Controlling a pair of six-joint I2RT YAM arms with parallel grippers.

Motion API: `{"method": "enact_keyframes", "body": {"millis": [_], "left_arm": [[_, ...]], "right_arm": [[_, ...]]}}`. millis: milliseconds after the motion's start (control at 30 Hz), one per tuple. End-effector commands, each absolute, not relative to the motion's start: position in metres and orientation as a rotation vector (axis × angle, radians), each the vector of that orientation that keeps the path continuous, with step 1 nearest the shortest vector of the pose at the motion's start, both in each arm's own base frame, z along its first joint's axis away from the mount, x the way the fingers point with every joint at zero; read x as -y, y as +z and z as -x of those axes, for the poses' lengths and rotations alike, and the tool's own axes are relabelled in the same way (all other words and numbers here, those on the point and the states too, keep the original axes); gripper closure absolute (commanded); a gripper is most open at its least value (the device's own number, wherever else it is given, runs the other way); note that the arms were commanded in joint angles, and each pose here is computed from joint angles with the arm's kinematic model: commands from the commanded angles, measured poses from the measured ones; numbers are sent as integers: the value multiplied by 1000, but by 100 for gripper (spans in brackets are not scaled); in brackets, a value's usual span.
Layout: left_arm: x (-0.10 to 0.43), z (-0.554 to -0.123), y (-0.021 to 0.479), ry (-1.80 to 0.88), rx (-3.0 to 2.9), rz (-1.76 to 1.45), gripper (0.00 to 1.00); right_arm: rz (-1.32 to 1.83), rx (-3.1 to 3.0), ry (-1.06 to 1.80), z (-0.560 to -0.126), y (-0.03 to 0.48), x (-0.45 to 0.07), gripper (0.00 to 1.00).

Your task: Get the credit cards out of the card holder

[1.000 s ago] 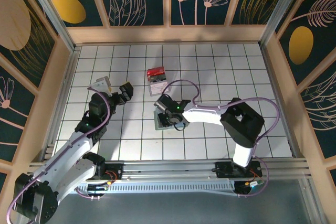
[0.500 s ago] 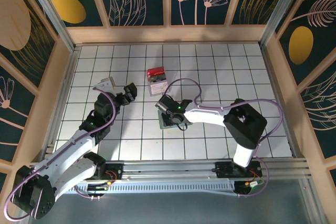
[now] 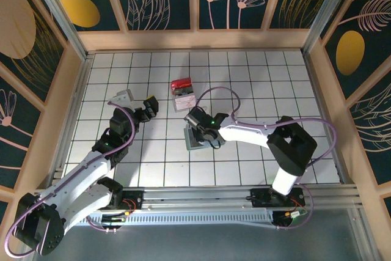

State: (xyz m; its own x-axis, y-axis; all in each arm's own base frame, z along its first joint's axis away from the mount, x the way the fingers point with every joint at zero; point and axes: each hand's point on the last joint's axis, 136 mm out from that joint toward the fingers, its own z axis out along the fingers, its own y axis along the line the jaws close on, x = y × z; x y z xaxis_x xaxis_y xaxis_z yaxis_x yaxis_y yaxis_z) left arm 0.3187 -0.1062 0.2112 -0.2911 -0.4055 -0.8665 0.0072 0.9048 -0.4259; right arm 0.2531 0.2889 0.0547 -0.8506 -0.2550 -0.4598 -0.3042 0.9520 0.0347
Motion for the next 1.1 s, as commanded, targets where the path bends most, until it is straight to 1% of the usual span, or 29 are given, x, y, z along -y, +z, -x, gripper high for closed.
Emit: {"method": "enact_keyframes", "body": {"millis": [0,267,367,700,900,1067], "left_arm": [[109,-322,226,-417,-1806,283,1],[122,-326,218,-431,-1851,216,1],[128,-327,214,-439,-1868,198,1],[148,-330,202,-453,-1912,153,1],[168,-320,191,-393,-1973,113,1],[190,-306,180,-392,-2022,128,1]], "right_arm": [[327,-2639,100,-254,60,-268,55],[265,-2664,126,-257,55,-254,60],[245,-2671,148,-257,55,-248,60],[159,-2663,231,-262,60,-230,68],[128,-2633,291,-266,65,-221,70],[89,-2573,328,-273,80,-210,73]]}}
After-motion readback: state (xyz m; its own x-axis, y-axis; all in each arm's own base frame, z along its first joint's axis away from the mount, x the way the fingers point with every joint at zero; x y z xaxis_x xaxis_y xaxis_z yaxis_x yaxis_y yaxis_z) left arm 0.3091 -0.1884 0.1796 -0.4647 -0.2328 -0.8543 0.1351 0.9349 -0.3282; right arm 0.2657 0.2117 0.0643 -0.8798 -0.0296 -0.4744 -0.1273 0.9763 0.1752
